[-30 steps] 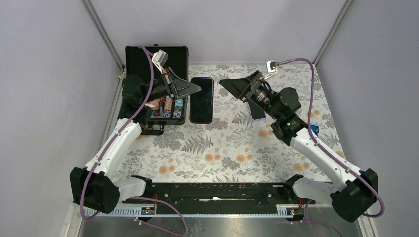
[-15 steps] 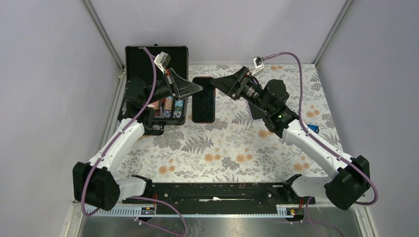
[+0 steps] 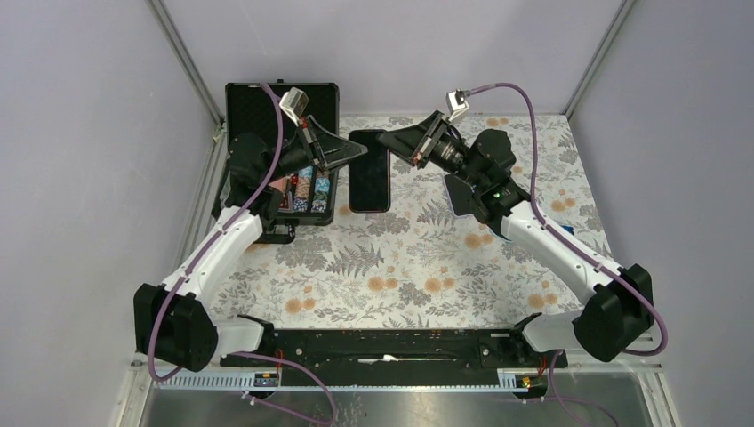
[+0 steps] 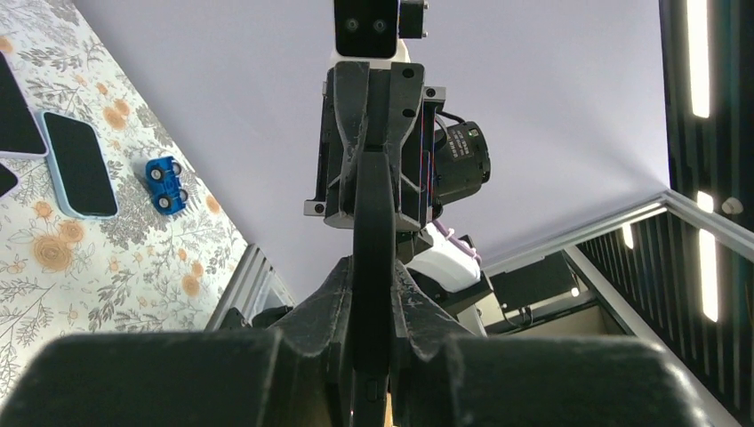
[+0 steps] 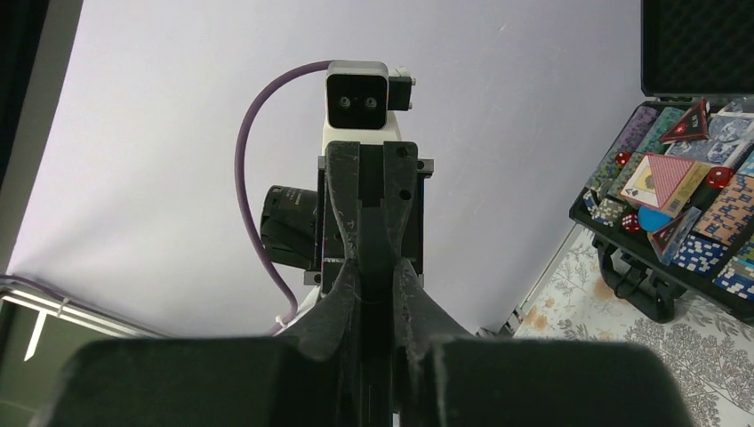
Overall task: Take the phone out of the phone case
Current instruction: Remove the phone case from the phone.
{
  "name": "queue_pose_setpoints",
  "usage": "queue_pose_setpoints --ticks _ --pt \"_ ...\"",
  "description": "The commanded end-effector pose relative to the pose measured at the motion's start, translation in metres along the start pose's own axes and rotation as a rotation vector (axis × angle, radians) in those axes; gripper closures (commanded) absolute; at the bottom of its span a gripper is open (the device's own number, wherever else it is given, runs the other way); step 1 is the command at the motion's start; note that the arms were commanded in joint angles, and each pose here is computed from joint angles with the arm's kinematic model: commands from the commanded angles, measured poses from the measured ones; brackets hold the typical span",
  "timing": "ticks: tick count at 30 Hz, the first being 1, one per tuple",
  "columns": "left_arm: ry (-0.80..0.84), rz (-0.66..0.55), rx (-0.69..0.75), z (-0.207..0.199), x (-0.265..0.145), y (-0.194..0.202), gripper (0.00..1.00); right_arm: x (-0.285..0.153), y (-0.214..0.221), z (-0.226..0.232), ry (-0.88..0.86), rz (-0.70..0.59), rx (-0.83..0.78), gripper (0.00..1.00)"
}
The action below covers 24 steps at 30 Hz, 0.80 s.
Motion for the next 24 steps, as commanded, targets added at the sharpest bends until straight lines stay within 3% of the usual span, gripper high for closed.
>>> queue_pose_setpoints --ticks 1,3,4,6,10,13,17,19,22,24 --pt "-0.011 -0.034 0.029 -0.017 0.01 -0.017 0.9 -0.001 0.004 0.031 -0.089 0.097 -0.015 0.99" --pt "-0.05 -0.005 0.049 -0.01 0.01 -0.014 0.77 -0.003 0.004 0.025 -0.066 0.102 -0.021 1.0" --pt "-0.075 0.008 0.068 -0.006 0.01 -0.013 0.66 -0.004 0.004 0.023 -0.062 0.11 -0.016 1.0" --pt "-0.104 0.038 0.107 0.001 0.009 -0.009 0.57 -0.005 0.005 0.016 -0.039 0.118 0.0 1.0" --pt "-0.128 0.14 0.128 0.015 0.009 -0.002 0.55 -0.01 0.012 0.011 -0.007 0.192 -0.009 0.99" --pt "-0.188 0.162 0.125 0.026 0.005 0.004 0.62 -0.014 0.014 0.006 0.013 0.199 -0.035 0.98" --pt "-0.197 0.181 0.093 0.026 -0.005 0.012 0.64 -0.015 0.008 0.005 0.015 0.174 -0.017 0.98" --pt "-0.173 0.174 0.097 0.022 -0.007 0.016 0.58 -0.014 0.005 0.0 0.031 0.159 -0.008 0.98" --pt "-0.141 0.141 0.099 0.015 -0.009 0.018 0.39 -0.009 -0.001 -0.003 0.012 0.122 0.032 0.98" --pt "-0.134 0.129 0.086 0.015 -0.01 0.019 0.35 -0.007 -0.007 -0.002 -0.017 0.09 0.052 0.98"
Point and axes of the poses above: each gripper's point midway between its finger pads, its own x axis out along the fingers, its own z axis along the line the jaws close on, y = z × x, the point moved 3 cm from there along -x, back along the fingers, and after that the axes turned 14 degrees about x, right-handed, at the moved point
